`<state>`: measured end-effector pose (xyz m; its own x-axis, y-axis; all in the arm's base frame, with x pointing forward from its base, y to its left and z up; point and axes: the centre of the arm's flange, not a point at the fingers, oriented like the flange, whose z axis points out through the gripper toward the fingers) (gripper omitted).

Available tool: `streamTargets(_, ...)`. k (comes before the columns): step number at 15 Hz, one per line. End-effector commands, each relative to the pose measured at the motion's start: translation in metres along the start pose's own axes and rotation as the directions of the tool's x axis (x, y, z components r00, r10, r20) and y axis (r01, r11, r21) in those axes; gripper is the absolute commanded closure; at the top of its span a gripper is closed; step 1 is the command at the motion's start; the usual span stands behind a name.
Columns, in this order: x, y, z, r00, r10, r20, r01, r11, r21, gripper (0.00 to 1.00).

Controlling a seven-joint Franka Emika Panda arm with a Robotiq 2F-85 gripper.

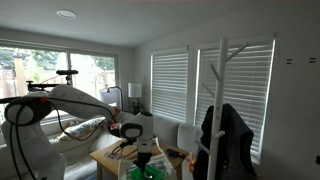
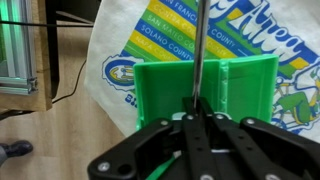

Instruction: Put the silver spoon in the green lunchbox

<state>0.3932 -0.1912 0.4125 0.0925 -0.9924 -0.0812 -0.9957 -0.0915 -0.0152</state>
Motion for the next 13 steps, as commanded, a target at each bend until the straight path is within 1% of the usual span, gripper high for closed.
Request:
streamTargets(1, 0.009, -0.002, 0.005, 0.999, -0.006, 0.033, 0.006, 1.0, -0.018, 0.67)
streamTargets(2, 0.009, -0.002, 0.005, 0.999, -0.005, 0.036, 0.005, 1.0, -0.019, 0.65)
streamTargets(4, 0.009, -0.001, 0.0, 1.0, -0.006, 0.029, 0.006, 1.0, 0.01, 0.53)
streamTargets(6, 0.002, 0.008, -0.026, 0.999, -0.037, 0.011, 0.035, 0.989, 0.144, 0.39)
streamTargets(8, 0.001, 0.02, -0.054, 0.998, -0.061, -0.016, 0.063, 0.973, 0.223, 0.25)
streamTargets(10, 0.003, 0.031, -0.079, 0.995, -0.094, -0.03, 0.099, 0.948, 0.303, 0.11)
streamTargets(11, 0.006, 0.007, -0.057, 0.997, -0.065, -0.035, 0.07, 0.975, 0.21, 0.05)
streamTargets(12, 0.006, 0.011, -0.066, 0.997, -0.068, -0.042, 0.076, 0.97, 0.23, 0.22)
streamTargets(13, 0.005, 0.012, -0.068, 0.997, -0.068, -0.044, 0.076, 0.97, 0.233, 0.15)
